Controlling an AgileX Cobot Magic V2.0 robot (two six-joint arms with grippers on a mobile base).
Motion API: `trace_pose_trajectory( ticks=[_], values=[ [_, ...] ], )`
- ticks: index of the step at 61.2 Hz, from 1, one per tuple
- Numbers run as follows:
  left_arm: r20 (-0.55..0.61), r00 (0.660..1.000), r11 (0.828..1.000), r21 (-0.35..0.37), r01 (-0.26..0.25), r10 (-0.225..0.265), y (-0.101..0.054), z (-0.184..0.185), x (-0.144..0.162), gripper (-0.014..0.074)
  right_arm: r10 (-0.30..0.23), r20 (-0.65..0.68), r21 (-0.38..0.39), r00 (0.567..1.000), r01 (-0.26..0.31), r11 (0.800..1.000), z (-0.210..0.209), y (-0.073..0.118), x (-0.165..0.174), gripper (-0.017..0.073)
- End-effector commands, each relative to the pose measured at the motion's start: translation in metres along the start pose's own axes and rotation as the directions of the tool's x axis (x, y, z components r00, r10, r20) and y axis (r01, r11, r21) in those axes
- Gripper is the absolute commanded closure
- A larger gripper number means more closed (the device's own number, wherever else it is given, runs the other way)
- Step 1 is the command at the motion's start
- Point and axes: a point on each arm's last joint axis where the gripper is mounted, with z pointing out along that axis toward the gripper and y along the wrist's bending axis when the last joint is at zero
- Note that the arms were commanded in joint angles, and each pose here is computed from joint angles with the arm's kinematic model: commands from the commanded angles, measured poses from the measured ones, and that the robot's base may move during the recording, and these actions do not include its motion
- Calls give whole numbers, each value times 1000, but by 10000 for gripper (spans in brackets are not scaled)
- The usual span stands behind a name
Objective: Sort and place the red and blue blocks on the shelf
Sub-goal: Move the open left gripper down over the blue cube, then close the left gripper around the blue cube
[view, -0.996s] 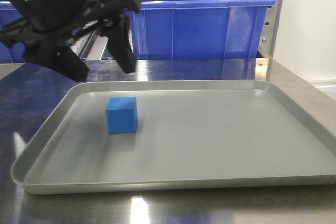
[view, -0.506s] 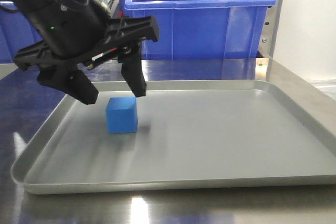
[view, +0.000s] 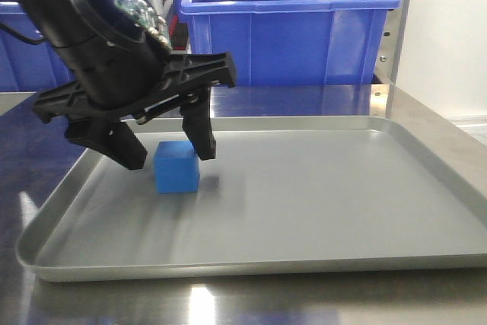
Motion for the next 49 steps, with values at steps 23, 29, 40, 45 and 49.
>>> trace_pose_trajectory(
  ticks=[23,29,40,45,49],
  values=[
    [71,997,999,51,0,-3,-10,-10,-11,81,-10,108,5,994,10,1000,-3,1,-17,510],
    [70,998,999,52,2,-5,-10,-9,-11,81,-10,108,5,994,10,1000,-3,1,-17,510],
    [64,998,999,49,3,-6,-10,-9,-11,91,-10,108,5,994,10,1000,-3,1,-17,510],
    [62,998,999,52,8,-11,-10,-9,-10,146,-10,108,5,994,10,1000,-3,1,-17,510],
    [60,998,998,59,19,-23,-11,-10,-10,218,-10,108,5,994,10,1000,-3,1,-17,510]
  ],
)
